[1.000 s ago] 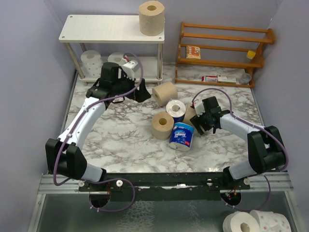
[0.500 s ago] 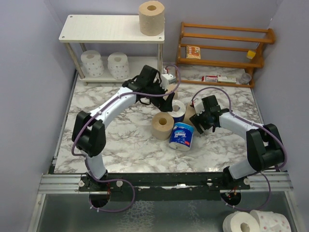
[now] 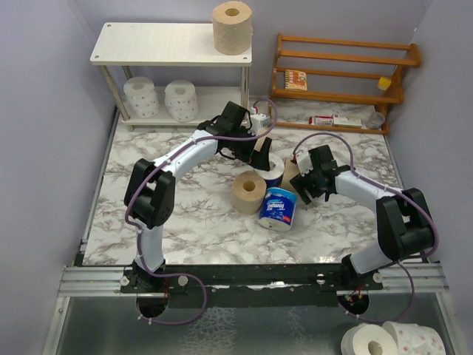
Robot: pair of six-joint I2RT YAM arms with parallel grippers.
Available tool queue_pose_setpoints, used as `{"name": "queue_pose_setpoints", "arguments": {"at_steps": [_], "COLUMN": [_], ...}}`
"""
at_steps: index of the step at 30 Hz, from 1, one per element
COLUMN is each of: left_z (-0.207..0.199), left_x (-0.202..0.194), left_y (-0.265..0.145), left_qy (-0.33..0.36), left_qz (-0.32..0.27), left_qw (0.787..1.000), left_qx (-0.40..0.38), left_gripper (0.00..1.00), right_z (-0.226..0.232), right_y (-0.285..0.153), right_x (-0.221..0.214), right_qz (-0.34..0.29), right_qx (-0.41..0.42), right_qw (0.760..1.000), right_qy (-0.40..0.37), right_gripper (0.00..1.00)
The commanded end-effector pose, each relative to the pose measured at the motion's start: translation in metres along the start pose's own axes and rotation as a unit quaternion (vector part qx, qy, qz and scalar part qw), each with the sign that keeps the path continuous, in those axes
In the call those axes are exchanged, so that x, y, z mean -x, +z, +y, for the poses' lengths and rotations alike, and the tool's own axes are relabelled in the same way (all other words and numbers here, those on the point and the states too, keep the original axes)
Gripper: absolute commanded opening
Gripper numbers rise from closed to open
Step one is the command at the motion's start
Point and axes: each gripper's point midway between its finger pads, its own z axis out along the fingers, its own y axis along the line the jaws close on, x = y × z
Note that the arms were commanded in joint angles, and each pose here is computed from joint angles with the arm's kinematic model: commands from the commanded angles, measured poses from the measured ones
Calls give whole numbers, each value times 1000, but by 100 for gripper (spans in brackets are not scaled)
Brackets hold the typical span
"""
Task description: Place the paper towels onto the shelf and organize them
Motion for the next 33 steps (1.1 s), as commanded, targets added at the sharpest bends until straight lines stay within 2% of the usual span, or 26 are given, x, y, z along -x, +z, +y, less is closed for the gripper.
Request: {"name": "queue_pose_setpoints", "arguments": {"at_steps": [1, 7, 15, 21, 23, 27, 29, 31, 32, 33], "left_z": [-18, -9, 10, 18, 18, 10, 8, 7, 6, 3], "left_x": [18, 16, 14, 8, 8, 10, 11, 11, 11, 14], "left_y": [15, 32, 40, 41, 41, 40, 41, 42, 43, 43], "left_qy": [-4, -26, -27, -19, -13, -12, -15, -17, -19, -19], "left_qz": [-11, 0, 1, 6, 7, 5, 5, 6, 6, 4], "left_qw": [1000, 1000, 999, 998, 999, 999, 1000, 1000, 1000, 1000], "left_qx": [-24, -4, 36, 53, 49, 30, 22, 19, 16, 9], "left_gripper": [99, 97, 82, 80, 73, 64, 55, 41, 31, 17], "right_z": [19, 21, 18, 18, 18, 18, 18, 18, 18, 18], "right_y": [20, 21, 18, 19, 19, 19, 19, 19, 19, 19], "right_x": [-63, -65, -61, -62, -62, -62, -63, -63, -63, -63], "right_qz": [109, 115, 105, 108, 108, 110, 110, 110, 110, 110], "right_qx": [31, 33, 26, 26, 26, 26, 26, 26, 26, 26], "right_qw": [993, 993, 994, 994, 994, 993, 993, 993, 993, 993], "right_qy": [-15, -17, -17, -16, -16, -16, -16, -16, -16, -16], "right_gripper": [76, 75, 75, 75, 75, 75, 75, 75, 75, 75]}}
